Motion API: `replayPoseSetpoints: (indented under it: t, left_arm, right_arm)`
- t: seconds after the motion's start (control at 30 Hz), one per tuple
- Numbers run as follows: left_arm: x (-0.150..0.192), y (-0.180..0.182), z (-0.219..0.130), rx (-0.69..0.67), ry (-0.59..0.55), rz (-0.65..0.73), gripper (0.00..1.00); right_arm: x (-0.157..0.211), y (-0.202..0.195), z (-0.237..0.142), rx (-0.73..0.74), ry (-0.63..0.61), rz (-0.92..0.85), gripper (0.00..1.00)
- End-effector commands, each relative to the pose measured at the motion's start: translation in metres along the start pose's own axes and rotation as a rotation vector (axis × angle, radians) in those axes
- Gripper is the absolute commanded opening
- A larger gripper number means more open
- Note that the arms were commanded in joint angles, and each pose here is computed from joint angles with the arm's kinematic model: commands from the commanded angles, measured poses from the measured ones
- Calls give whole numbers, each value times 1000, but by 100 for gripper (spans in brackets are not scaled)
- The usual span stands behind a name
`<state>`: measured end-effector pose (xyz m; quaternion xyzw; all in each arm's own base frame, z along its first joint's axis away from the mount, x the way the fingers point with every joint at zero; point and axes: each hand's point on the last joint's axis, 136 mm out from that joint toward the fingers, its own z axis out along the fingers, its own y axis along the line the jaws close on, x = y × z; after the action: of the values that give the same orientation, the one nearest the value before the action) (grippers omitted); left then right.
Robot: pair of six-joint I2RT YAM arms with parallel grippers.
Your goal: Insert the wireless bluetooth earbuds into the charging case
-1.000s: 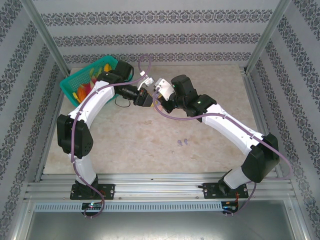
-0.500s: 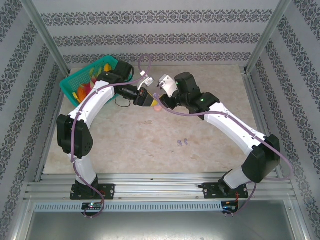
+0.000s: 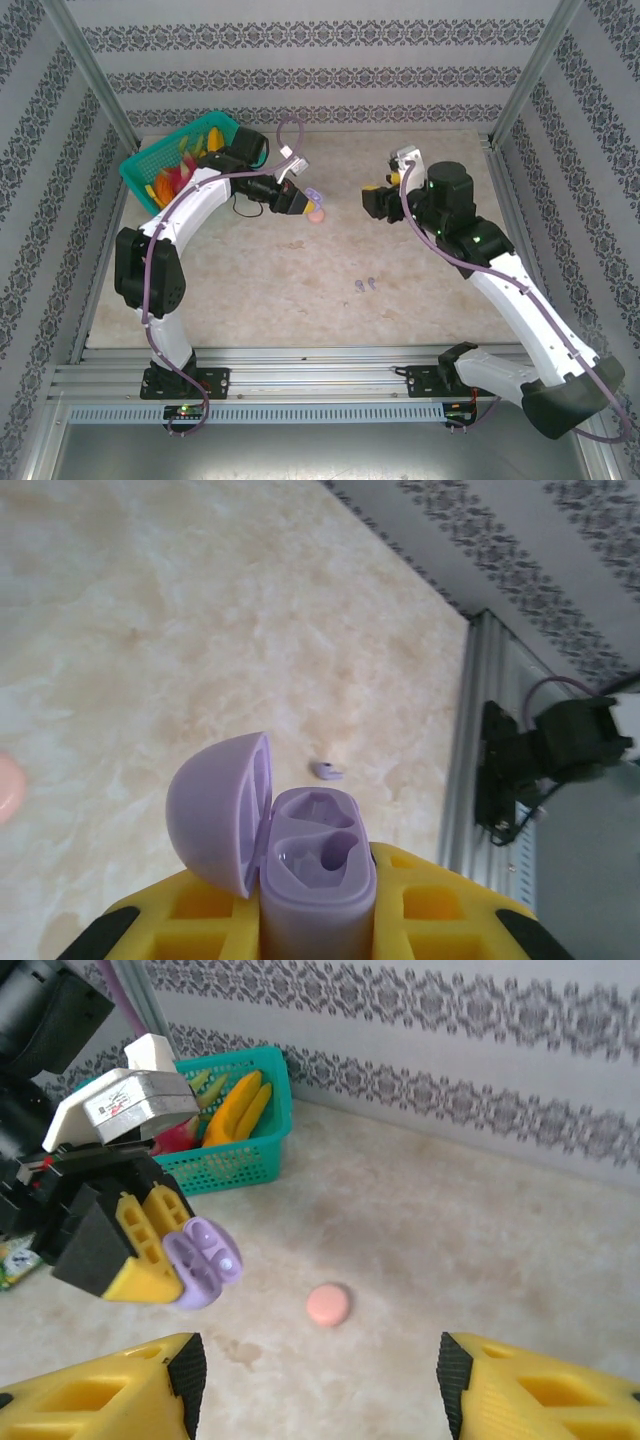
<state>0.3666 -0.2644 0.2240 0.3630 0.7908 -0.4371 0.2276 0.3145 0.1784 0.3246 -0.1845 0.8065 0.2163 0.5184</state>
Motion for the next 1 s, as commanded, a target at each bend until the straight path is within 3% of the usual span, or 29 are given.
replayPoseSetpoints:
  t: [0.0,0.13,0.23,0.57,0.73,0.97]
  left_arm:
    - [-13,8,-6,-135,-58,73,0]
    - [-4,23,-7,-271,-92,192,0]
    - [-2,20,-8,-279,-132,237,0]
    - [6,39,-4,-478,-266,180,0]
    - [-1,37,-9,-512,-435,186,0]
    - [-9,10,-5,-478,-588,333,0]
  right_arm:
    - [28,-7,-1,30,48,165,66]
    - [55,-18,-3,90,89,261,66]
    - [72,-24,-1,124,131,317,66]
    - [129,-34,12,203,289,483,66]
    - [155,-36,18,226,353,523,67]
    - [187,-40,23,282,432,556,66]
